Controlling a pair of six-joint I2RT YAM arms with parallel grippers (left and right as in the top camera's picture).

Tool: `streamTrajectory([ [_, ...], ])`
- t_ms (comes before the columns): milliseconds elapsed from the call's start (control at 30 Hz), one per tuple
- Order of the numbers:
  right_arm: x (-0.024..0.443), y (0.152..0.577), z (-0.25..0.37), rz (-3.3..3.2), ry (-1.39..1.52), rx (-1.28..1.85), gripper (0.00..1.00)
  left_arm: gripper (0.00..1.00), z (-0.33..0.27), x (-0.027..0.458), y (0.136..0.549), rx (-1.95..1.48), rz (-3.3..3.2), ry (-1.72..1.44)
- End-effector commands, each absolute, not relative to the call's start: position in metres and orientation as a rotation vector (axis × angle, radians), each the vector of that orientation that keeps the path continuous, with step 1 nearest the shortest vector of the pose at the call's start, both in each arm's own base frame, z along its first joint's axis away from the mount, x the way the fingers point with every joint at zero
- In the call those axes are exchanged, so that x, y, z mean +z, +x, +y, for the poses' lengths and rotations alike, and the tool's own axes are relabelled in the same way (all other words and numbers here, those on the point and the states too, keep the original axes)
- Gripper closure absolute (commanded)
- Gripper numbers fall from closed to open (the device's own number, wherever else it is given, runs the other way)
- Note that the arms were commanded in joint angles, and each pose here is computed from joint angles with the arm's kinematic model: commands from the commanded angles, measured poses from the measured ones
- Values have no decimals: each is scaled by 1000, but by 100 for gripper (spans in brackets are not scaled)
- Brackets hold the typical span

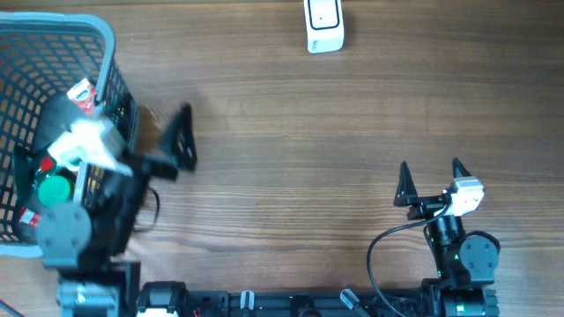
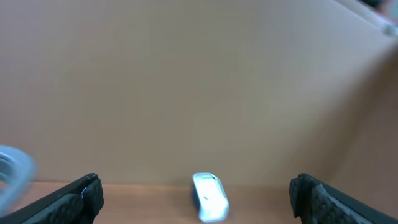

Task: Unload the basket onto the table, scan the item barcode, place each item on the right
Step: 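Reach the left gripper into the basket toward the sriracha bottle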

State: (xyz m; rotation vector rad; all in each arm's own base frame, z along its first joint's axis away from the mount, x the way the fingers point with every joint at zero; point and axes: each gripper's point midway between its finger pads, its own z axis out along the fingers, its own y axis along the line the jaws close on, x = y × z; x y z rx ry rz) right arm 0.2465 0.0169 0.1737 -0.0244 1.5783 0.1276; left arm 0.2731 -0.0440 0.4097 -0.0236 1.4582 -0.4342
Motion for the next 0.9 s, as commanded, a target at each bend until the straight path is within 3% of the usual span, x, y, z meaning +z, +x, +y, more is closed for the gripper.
streamTrajectory([
  [0, 174, 247, 17, 1578, -31, 118, 0, 0, 11, 456, 294, -158, 1391, -245],
  [167, 174, 247, 17, 1578, -31, 118, 0, 0, 62, 494, 294, 40, 1268, -491],
  [400, 174, 247, 17, 1578, -32, 117, 0, 0, 85, 448, 304, 208, 1417, -609],
  [633, 174, 247, 17, 1577, -31, 118, 0, 0, 100, 457, 298, 245, 1371, -684],
  [867, 174, 247, 17, 1577, -31, 118, 0, 0, 153, 455, 278, 297, 1343, -911],
])
